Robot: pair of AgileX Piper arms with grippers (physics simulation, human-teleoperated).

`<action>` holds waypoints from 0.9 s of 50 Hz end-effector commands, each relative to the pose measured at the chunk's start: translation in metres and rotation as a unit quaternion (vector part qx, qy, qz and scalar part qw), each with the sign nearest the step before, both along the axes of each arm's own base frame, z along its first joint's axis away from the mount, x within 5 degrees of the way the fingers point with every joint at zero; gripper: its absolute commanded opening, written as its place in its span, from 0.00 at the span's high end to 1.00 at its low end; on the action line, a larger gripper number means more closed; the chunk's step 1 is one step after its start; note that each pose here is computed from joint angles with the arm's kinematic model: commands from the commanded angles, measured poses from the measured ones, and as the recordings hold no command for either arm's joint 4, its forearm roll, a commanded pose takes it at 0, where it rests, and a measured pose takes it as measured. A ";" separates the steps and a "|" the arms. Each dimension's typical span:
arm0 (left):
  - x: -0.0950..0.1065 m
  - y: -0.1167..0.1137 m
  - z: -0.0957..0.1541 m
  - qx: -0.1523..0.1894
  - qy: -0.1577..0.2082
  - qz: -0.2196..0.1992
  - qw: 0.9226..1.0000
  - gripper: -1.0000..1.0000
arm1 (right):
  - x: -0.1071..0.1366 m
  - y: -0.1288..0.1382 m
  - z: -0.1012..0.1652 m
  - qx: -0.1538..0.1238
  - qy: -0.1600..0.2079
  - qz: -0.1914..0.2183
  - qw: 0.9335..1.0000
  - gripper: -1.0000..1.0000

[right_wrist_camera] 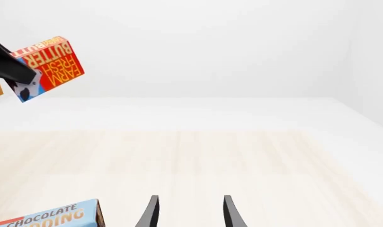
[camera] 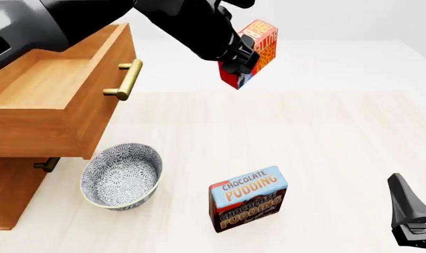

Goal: Put the butter at the back in the top drawer of the cabinet and close it.

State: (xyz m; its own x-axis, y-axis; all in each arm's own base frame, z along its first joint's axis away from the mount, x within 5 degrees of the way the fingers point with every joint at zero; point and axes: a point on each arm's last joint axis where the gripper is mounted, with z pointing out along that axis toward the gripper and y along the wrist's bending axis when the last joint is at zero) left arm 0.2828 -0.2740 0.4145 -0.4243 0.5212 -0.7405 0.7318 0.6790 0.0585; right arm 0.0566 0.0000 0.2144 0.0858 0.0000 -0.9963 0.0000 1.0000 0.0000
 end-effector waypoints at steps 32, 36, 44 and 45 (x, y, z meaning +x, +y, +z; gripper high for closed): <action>-0.012 0.092 0.050 0.002 -0.051 0.061 0.997 1.00 | 0.000 0.000 0.000 0.000 0.000 0.000 1.000 0.00; -0.014 0.103 0.052 0.005 -0.054 0.071 0.996 1.00 | 0.000 0.000 0.000 0.000 0.000 0.000 1.000 0.00; -0.021 0.123 0.059 0.011 -0.062 0.085 0.994 1.00 | 0.000 0.000 0.000 0.000 0.000 0.000 1.000 0.00; -0.022 0.126 0.059 0.012 -0.063 0.088 0.994 1.00 | 0.000 0.000 0.000 0.000 0.000 0.000 1.000 0.00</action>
